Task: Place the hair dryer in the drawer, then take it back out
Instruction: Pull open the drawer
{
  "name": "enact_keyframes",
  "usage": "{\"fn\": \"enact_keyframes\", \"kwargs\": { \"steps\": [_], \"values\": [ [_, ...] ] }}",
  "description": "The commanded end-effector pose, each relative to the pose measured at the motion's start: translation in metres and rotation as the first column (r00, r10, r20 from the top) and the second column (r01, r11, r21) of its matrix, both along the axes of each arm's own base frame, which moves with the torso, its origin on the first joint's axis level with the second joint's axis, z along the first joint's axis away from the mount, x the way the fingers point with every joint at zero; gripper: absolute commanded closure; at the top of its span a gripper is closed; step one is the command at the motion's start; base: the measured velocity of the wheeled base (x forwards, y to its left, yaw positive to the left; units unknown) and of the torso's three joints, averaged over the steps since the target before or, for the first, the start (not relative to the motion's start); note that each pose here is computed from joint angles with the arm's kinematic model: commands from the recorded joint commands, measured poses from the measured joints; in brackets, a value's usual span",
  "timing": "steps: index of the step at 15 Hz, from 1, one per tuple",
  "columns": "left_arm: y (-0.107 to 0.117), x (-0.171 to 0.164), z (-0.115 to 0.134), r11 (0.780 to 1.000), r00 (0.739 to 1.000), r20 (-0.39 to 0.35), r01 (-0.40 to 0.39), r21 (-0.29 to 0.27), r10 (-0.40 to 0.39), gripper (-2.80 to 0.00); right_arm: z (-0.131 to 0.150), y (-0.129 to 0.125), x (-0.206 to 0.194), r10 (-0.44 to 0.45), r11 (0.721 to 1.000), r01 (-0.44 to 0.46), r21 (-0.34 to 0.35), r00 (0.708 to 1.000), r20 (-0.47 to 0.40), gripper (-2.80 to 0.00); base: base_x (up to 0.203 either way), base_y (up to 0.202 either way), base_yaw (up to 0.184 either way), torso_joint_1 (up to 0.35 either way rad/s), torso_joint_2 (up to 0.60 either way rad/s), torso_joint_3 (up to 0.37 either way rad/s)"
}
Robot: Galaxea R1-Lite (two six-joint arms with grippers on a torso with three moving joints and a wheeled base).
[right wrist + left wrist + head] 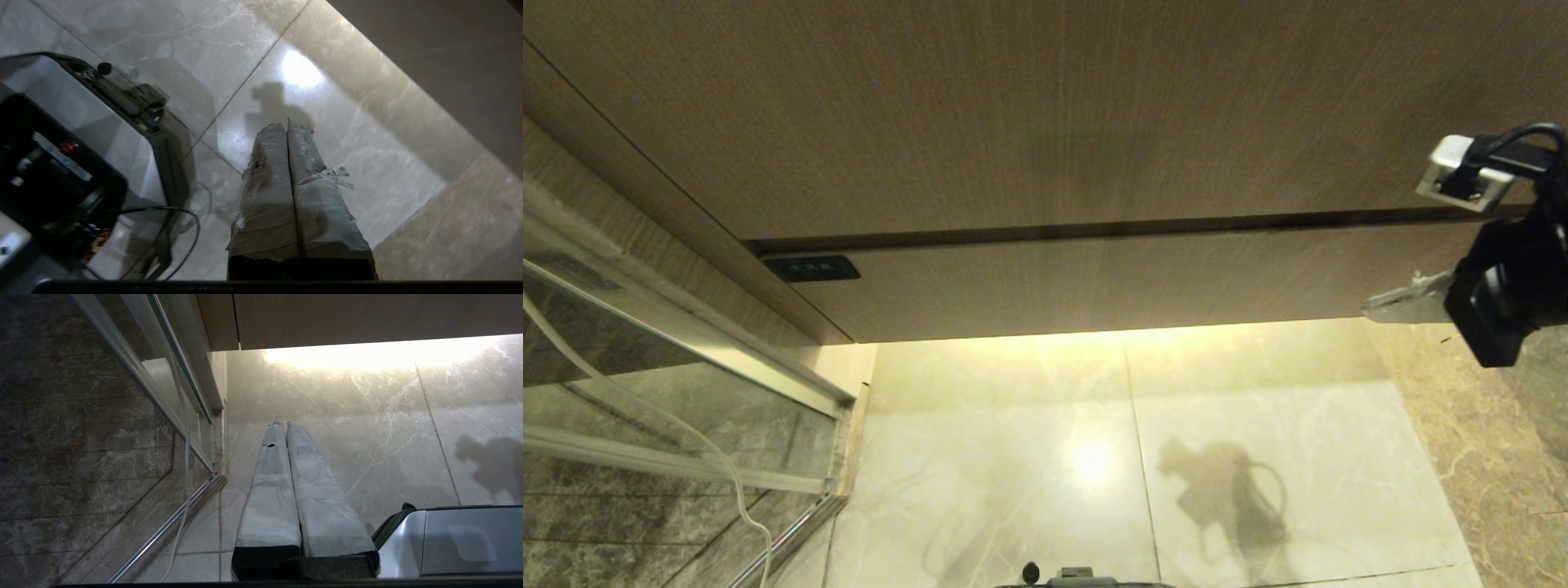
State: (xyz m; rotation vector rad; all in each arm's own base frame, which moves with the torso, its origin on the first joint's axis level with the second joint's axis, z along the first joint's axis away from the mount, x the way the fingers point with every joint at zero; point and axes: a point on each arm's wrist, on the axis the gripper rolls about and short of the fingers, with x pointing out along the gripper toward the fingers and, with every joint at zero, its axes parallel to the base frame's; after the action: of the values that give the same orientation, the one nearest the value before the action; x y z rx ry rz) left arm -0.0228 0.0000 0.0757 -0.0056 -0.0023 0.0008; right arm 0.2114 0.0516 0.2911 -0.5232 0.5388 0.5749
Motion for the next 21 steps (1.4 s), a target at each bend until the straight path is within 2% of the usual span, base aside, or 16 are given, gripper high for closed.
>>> {"fn": "enact_keyframes", "kwargs": {
  "steps": [1, 3, 4, 5, 6, 8, 10, 12, 14, 15, 17, 21],
  "values": [
    [0.000, 0.000, 0.000, 1.000, 1.000, 0.001, -0.001, -0.001, 0.001, 0.00, -0.025, 0.009, 0.027, 0.045, 0.998, -0.046, -0.046, 0.999, -0.030, 0.00, 0.000, 0.000, 0.000, 0.000, 0.00, 0.000],
    [0.000, 0.000, 0.000, 1.000, 1.000, 0.001, -0.001, -0.001, 0.001, 0.00, -0.039, 0.015, 0.044, 0.064, 0.997, -0.065, -0.042, 0.998, -0.026, 0.00, 0.000, 0.000, 0.000, 0.000, 0.00, 0.000],
    [0.000, 0.000, 0.001, 1.000, 1.000, 0.002, -0.001, -0.001, 0.001, 0.00, -0.045, 0.017, 0.050, 0.091, 0.995, -0.092, -0.034, 0.995, -0.031, -2.80, 0.000, 0.000, 0.000, 0.000, 0.00, 0.000],
    [0.000, 0.000, 0.000, 1.000, 1.000, 0.001, 0.000, -0.001, 0.000, 0.00, -0.047, 0.018, 0.052, 0.108, 0.993, -0.109, -0.038, 0.994, -0.025, -2.80, 0.000, 0.000, 0.000, 0.000, 0.00, 0.000],
    [0.000, 0.000, 0.000, 1.000, 1.000, 0.001, 0.000, -0.001, 0.000, 0.00, -0.050, 0.018, 0.058, 0.140, 0.987, -0.140, -0.073, 0.990, -0.008, -2.80, 0.000, 0.000, 0.000, 0.000, 0.00, 0.000],
    [0.000, 0.000, 0.000, 1.000, 1.000, 0.000, 0.000, -0.001, 0.000, 0.00, -0.051, 0.019, 0.067, 0.195, 0.974, -0.182, -0.134, 0.977, 0.092, -2.80, 0.000, 0.000, 0.000, 0.000, 0.00, 0.000],
    [0.000, 0.000, 0.000, 1.000, 1.000, 0.000, -0.001, -0.001, 0.001, 0.00, -0.050, 0.017, 0.075, 0.256, 0.955, -0.207, -0.214, 0.938, 0.232, -2.80, 0.000, 0.000, 0.000, 0.000, 0.00, 0.000],
    [0.000, 0.000, 0.000, 1.000, 1.000, 0.001, 0.000, -0.001, 0.000, 0.00, -0.052, 0.011, 0.082, 0.311, 0.931, -0.199, -0.305, 0.870, 0.382, -2.80, 0.000, 0.000, 0.000, 0.000, 0.00, 0.000],
    [0.000, 0.000, 0.000, 1.000, 1.000, -0.001, 0.000, -0.001, 0.000, 0.00, -0.056, 0.007, 0.090, 0.403, 0.905, -0.263, -0.335, 0.783, 0.474, -2.80, 0.000, 0.000, 0.000, 0.000, 0.00, 0.000],
    [0.000, 0.000, 0.000, 1.000, 1.000, 0.001, 0.000, -0.001, 0.000, 0.00, -0.059, 0.005, 0.093, 0.446, 0.886, -0.291, -0.360, 0.748, 0.491, -2.80, 0.000, 0.000, 0.000, 0.000, 0.00, 0.000],
    [0.000, 0.000, 0.000, 1.000, 1.000, -0.001, 0.001, -0.001, -0.001, 0.00, -0.062, 0.002, 0.095, 0.477, 0.870, -0.316, -0.378, 0.732, 0.487, -2.80, 0.000, 0.000, 0.000, 0.000, 0.00, 0.000],
    [0.000, 0.000, 0.000, 1.000, 1.000, -0.001, -0.001, -0.001, 0.001, 0.00, -0.065, -0.001, 0.101, 0.481, 0.866, -0.308, -0.394, 0.733, 0.482, -2.80, 0.000, 0.000, 0.000, 0.000, 0.00, 0.000]
  ]
}}
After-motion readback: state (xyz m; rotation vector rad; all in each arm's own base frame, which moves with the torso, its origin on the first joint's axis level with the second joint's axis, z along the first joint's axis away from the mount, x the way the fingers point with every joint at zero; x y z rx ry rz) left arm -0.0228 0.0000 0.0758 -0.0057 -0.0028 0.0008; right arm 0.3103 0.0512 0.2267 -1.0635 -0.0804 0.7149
